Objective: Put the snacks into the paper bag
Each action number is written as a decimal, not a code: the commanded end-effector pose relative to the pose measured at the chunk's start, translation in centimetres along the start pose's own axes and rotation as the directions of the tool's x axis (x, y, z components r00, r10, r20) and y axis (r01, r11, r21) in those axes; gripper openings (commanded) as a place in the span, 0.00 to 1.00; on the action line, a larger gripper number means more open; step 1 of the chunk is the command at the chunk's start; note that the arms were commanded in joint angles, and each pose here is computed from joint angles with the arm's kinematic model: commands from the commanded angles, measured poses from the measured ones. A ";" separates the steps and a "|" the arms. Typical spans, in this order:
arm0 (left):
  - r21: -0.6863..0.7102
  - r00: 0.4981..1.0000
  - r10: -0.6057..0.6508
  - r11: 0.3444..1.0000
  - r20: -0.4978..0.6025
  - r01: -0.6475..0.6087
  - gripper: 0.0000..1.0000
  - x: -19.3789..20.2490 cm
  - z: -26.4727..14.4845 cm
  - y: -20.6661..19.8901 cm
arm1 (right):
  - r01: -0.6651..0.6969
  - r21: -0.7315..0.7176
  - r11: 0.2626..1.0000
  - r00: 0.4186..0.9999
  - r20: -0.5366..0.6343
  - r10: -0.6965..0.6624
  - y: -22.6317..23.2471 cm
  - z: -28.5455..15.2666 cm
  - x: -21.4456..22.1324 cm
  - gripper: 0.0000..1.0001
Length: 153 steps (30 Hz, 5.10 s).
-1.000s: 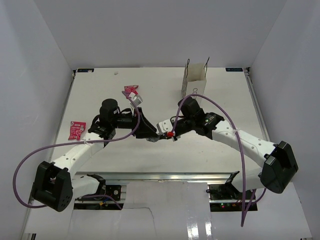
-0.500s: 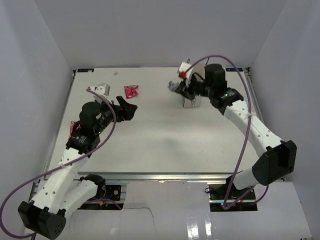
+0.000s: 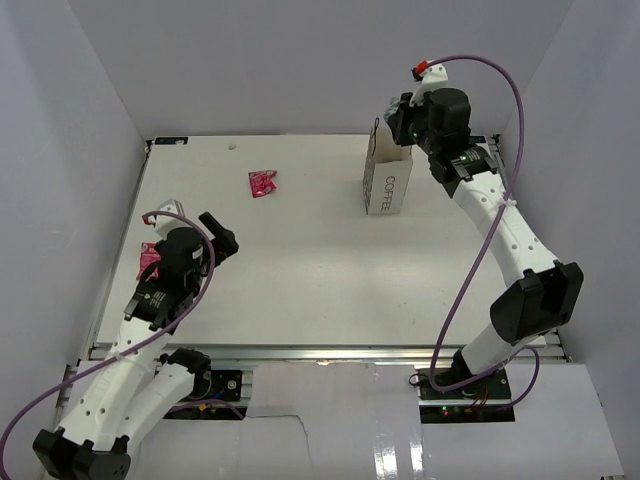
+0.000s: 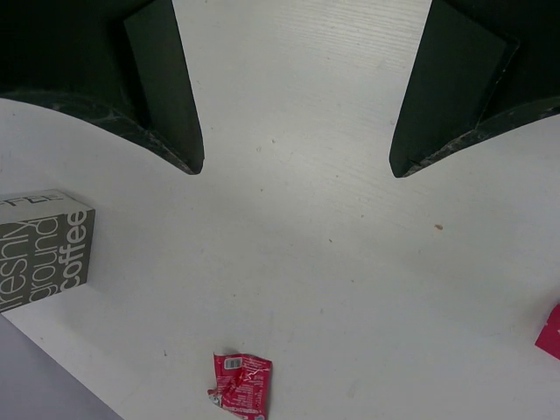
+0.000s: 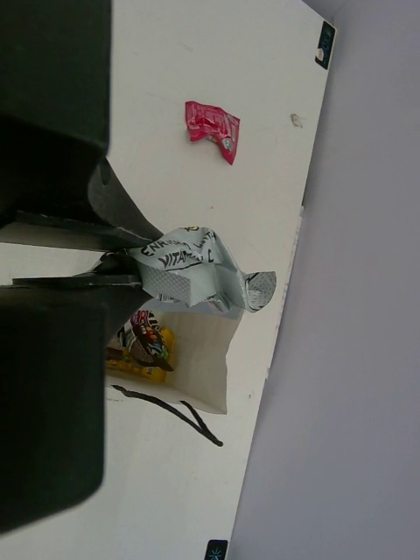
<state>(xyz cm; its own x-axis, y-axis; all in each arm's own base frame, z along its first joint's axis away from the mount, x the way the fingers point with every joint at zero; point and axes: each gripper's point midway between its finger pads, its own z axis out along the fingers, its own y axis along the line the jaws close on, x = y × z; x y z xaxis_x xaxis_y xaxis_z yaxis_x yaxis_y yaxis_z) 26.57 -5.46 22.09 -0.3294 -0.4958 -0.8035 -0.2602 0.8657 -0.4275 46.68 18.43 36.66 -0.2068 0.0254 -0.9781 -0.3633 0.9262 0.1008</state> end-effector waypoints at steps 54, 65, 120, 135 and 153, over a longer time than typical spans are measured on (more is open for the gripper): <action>-0.505 0.824 0.405 0.653 -0.397 -0.565 0.94 -0.7 14.6 22.3 | 0.352 -0.787 0.507 0.883 0.098 -0.460 8.1 -19.6 20.0 0.94; -0.429 0.810 0.337 0.716 -0.479 -0.551 0.84 3.7 16.0 24.3 | 0.328 -0.795 0.511 0.892 0.083 -0.444 8.3 -20.2 20.0 0.94; 0.880 0.791 0.477 0.449 -0.382 0.155 0.00 13.2 -1.7 -9.7 | 0.554 -0.749 -0.363 0.616 0.662 -0.427 25.2 -11.1 24.6 0.93; 0.909 0.806 0.487 0.392 -0.336 0.142 0.00 11.8 -2.7 -10.9 | 0.431 -0.862 -0.266 0.690 0.505 -0.519 26.5 -9.1 26.9 0.46; 0.818 0.940 0.332 0.518 0.077 -0.249 0.98 -2.2 -1.4 -15.7 | 0.494 -0.866 0.071 0.767 0.396 -0.506 19.8 -8.2 16.1 0.08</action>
<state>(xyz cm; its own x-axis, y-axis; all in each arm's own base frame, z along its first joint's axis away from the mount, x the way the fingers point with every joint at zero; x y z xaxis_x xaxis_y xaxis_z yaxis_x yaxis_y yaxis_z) 28.60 -19.79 27.72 -0.4709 -0.1298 -0.8726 0.7216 0.5123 -0.4656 24.87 35.68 17.22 0.4089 -0.3518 -0.8420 -0.8718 -0.4233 -0.2465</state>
